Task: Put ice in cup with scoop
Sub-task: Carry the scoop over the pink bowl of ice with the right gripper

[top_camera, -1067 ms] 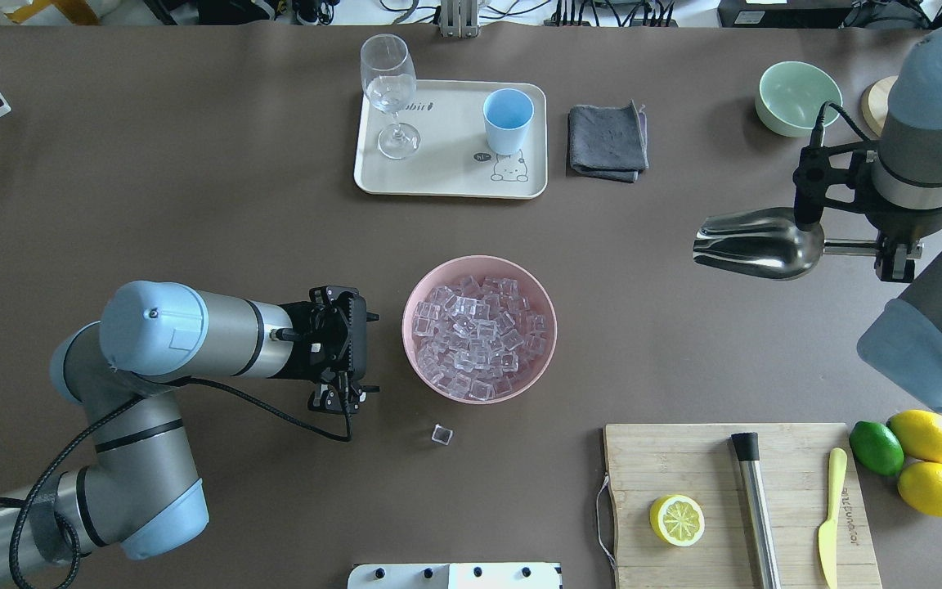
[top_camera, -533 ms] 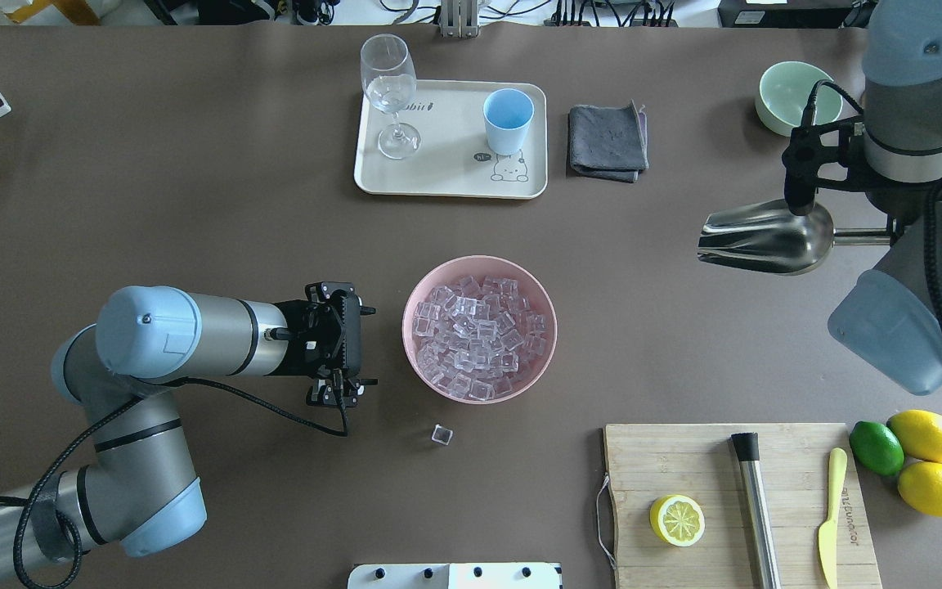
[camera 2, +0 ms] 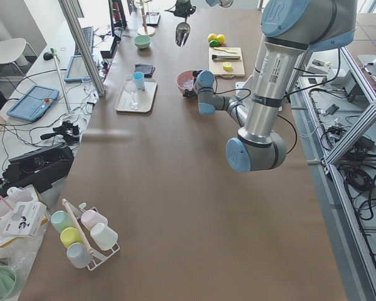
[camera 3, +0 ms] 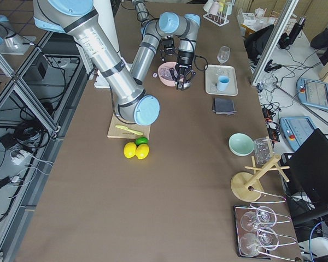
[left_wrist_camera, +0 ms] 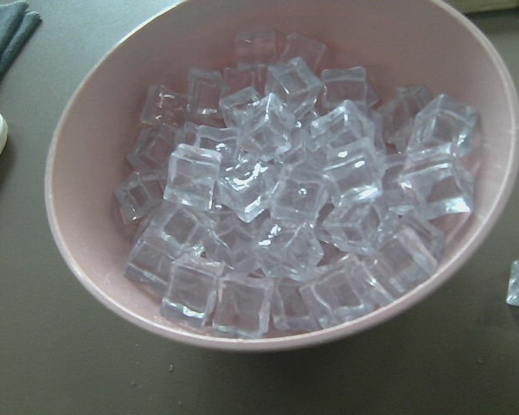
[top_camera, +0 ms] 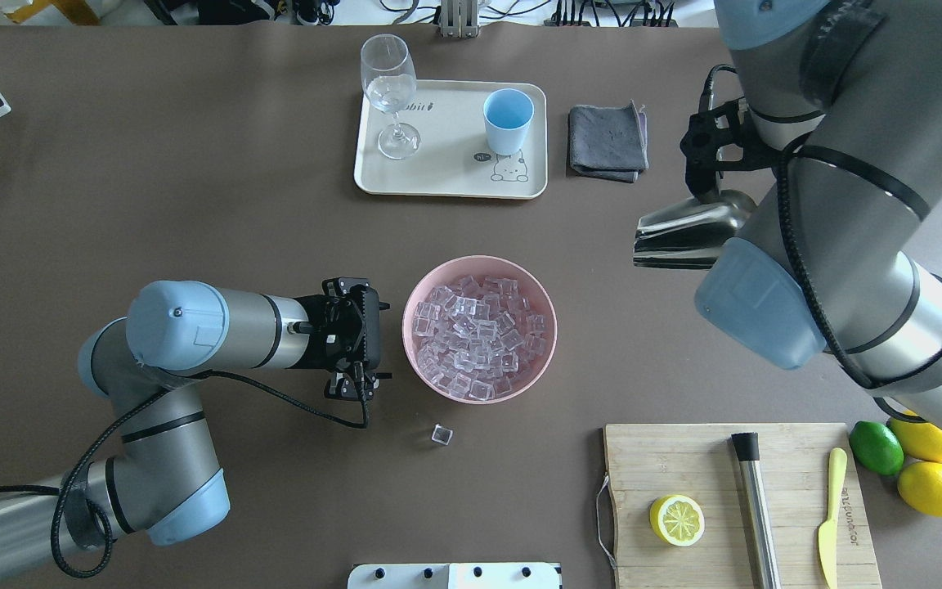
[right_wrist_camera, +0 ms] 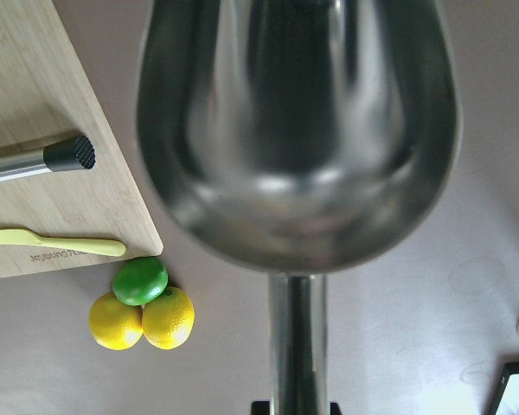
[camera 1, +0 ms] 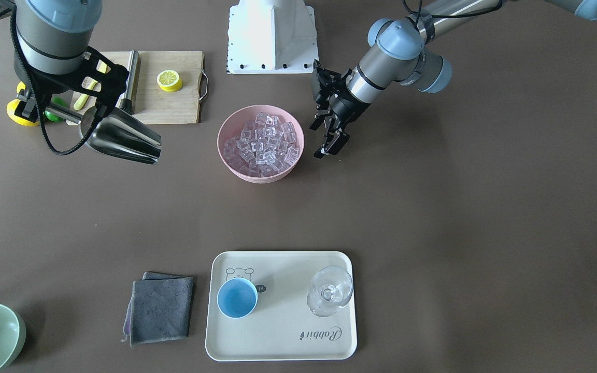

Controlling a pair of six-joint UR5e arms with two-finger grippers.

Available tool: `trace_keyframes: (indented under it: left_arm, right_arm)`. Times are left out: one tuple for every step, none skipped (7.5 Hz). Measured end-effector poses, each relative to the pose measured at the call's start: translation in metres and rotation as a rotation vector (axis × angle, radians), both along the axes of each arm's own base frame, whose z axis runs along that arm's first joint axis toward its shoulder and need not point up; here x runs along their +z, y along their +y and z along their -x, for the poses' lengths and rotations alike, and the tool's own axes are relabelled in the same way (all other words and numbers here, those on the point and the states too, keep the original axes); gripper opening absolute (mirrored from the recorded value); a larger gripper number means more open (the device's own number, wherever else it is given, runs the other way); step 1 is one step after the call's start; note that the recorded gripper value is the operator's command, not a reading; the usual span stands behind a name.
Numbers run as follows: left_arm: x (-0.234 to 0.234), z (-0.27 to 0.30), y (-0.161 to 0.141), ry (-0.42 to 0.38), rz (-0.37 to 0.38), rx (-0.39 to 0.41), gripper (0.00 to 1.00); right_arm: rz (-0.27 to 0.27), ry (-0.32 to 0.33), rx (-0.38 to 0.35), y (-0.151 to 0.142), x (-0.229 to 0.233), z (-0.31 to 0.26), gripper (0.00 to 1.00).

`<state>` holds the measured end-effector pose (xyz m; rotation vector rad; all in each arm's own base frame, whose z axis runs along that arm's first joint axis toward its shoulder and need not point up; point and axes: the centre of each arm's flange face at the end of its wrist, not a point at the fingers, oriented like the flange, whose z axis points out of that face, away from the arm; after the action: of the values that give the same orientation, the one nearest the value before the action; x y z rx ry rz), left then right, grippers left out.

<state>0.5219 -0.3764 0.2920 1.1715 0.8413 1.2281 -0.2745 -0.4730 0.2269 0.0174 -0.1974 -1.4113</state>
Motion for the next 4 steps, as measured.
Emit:
trace_keyframes:
  left_arm:
    - [-0.001,-0.003,-0.001,0.001,0.000,0.001,0.98]
    - [-0.001,-0.005,-0.001,0.001,0.001,0.001,0.98]
    - [-0.001,-0.006,-0.001,0.001,0.002,0.001,0.98]
    - [-0.001,-0.006,-0.001,0.001,0.003,0.001,0.98]
  right_arm:
    - [0.006,-0.006,-0.024,0.001,-0.023,0.018,0.00]
    - [0.020,-0.013,-0.042,0.000,-0.043,0.035,0.00]
    - [0.035,-0.014,-0.054,-0.001,-0.058,0.051,0.00]
    - [0.053,-0.006,-0.055,-0.004,-0.072,0.067,0.00]
